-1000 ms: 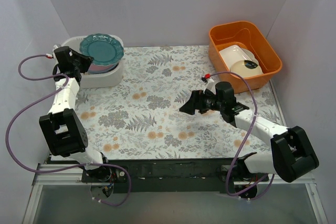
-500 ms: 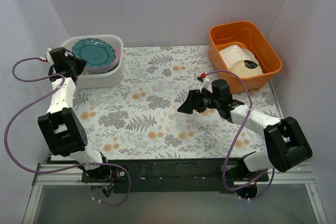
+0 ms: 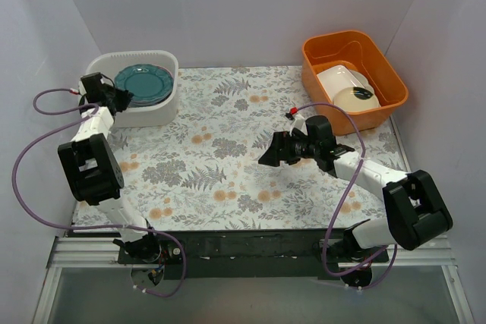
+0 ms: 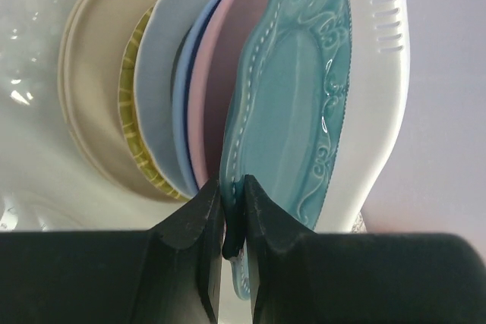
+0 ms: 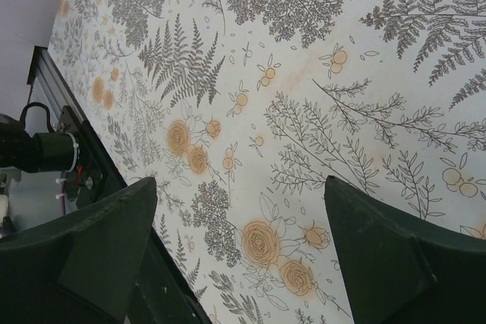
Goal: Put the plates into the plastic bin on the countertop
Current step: Place the plate in the plastic bin.
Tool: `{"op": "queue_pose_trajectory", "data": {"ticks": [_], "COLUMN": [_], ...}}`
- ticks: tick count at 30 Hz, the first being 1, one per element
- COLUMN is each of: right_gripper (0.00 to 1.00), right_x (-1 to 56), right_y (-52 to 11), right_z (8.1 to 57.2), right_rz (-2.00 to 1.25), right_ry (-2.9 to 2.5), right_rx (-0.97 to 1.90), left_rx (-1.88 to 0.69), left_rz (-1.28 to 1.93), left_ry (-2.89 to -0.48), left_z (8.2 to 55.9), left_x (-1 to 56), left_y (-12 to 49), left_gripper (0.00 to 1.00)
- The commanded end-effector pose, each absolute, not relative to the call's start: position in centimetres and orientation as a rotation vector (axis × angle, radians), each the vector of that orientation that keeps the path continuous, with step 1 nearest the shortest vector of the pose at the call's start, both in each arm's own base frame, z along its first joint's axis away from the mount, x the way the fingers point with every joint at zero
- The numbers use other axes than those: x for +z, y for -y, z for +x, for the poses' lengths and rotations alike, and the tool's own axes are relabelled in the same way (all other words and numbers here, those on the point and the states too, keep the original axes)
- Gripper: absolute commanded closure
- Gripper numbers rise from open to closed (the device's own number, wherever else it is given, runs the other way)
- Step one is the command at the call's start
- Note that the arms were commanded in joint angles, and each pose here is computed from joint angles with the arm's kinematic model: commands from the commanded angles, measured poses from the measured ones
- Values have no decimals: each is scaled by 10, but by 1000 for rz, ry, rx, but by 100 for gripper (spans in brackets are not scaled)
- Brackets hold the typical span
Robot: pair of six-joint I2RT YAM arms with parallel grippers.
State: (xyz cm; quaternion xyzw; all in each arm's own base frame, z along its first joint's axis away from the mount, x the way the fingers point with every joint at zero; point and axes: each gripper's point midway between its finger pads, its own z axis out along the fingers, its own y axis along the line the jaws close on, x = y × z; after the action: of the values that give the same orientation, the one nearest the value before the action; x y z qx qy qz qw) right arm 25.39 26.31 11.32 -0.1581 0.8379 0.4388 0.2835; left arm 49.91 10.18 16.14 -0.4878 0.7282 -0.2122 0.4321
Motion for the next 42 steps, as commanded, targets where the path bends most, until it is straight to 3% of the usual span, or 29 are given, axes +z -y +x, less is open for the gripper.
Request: {"op": "queue_pose_trajectory", "data": {"ticks": [1,13,15,17,22,25,30,35,42], "right_gripper": [2,2,2,2,2,2,2,2,2], "right_x": [139,137,137,137,141,142,144,146,151], "right_y": [-268,-276,-277,-277,-274,-272,-269,-263,-258], "right_z": [268,275,275,277,277,275,274,272,271], "right_rz": [-460,-490,-495,-485,-468,-462,-456,-435,-434], "right_ry": [-2162,-2164,-2164,-2159,-2143,-2142,-2142,-2137,-2129], "right_rx": [1161,1190,1194,1188,1175,1161,1150,1116,1082], "left_rx": [-640,-551,-552,-552,-556,-552,-549,-614,-711], "left_rz": [-1053,-1049,-1046,-1019,-980,-954,-922,-859,-641], "left_ry": [-1667,-1666,-1673,-1678,-1664,-1660,-1652,-1640,-1707], "left_z": [528,518,518,518,513,509,494,474,458], "left_x": [233,231,229,232,247,255,272,293,311], "left_y": [-100,-108,-108,-106,-103,-101,-96,-74,-14], "left_gripper": [100,99,92,78,67,52,20,2,2]}}
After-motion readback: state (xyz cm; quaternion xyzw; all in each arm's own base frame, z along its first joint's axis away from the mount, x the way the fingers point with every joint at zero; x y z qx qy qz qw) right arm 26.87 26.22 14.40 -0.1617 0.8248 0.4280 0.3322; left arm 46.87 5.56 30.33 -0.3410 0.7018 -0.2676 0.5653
